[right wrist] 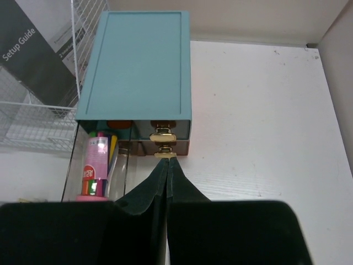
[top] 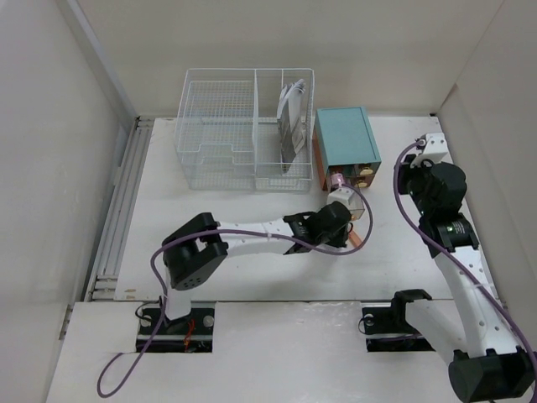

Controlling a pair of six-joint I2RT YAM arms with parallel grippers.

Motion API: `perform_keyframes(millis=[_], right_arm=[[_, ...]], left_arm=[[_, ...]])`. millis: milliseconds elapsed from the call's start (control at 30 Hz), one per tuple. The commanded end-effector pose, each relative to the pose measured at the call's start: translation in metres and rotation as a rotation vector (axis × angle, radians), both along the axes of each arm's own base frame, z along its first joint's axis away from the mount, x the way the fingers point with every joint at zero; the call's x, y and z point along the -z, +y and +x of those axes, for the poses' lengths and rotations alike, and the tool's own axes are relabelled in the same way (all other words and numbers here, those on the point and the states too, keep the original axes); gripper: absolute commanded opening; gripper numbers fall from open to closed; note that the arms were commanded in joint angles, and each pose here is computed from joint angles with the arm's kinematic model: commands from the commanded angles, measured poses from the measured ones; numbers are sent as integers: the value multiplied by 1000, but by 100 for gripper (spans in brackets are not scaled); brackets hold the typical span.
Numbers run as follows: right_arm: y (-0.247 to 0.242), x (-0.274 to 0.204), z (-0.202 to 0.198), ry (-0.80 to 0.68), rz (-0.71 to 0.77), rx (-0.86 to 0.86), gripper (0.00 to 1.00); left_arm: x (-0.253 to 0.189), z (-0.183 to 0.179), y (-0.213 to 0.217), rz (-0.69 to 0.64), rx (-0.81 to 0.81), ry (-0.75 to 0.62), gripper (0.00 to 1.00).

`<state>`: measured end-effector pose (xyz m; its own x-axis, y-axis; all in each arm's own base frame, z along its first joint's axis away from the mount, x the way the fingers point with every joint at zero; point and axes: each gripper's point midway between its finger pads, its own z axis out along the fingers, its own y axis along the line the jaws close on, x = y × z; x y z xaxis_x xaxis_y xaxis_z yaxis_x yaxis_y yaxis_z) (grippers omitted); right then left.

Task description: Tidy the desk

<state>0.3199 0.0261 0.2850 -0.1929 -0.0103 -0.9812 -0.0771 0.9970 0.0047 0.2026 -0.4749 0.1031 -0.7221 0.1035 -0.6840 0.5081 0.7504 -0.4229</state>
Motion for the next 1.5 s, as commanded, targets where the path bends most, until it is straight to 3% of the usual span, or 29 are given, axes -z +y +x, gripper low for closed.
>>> perform_keyframes(millis=[0,67,133,300,600,767,867,1100,1267,1300,1333,1467], right_arm=[[5,-33,2,-85,-7,-39,0],[14,-29,-1,-65,1,-92,0],[22,-24,-2,-37,8,-136,6],[35,-16,-8,-26,24,-219,14],[31,17,-10,58,82,-170,29],[31,25,-3,91,118,-166,44],[32,35,1,135,149,-167,53],[41,77,14,299,239,-203,59],[37,99,35,392,295,-203,60],[37,98,40,394,295,-203,60],[37,103,46,407,305,-198,62],[35,107,63,405,318,-180,65]], left_arm=[[-21,47,0,-43,-120,-72,0],[-23,63,-1,-39,-157,-85,0],[-7,76,7,-4,-195,-70,0],[-17,108,6,-55,-246,-93,0],[-30,161,-2,-129,-272,-100,8],[-47,195,-5,-166,-291,-115,13],[-41,206,0,-159,-303,-106,13],[-41,212,9,-158,-314,-102,14],[-51,191,13,-174,-260,-108,30],[-56,182,10,-187,-246,-115,36],[-58,177,13,-180,-241,-131,48],[-48,147,36,-134,-234,-129,70]])
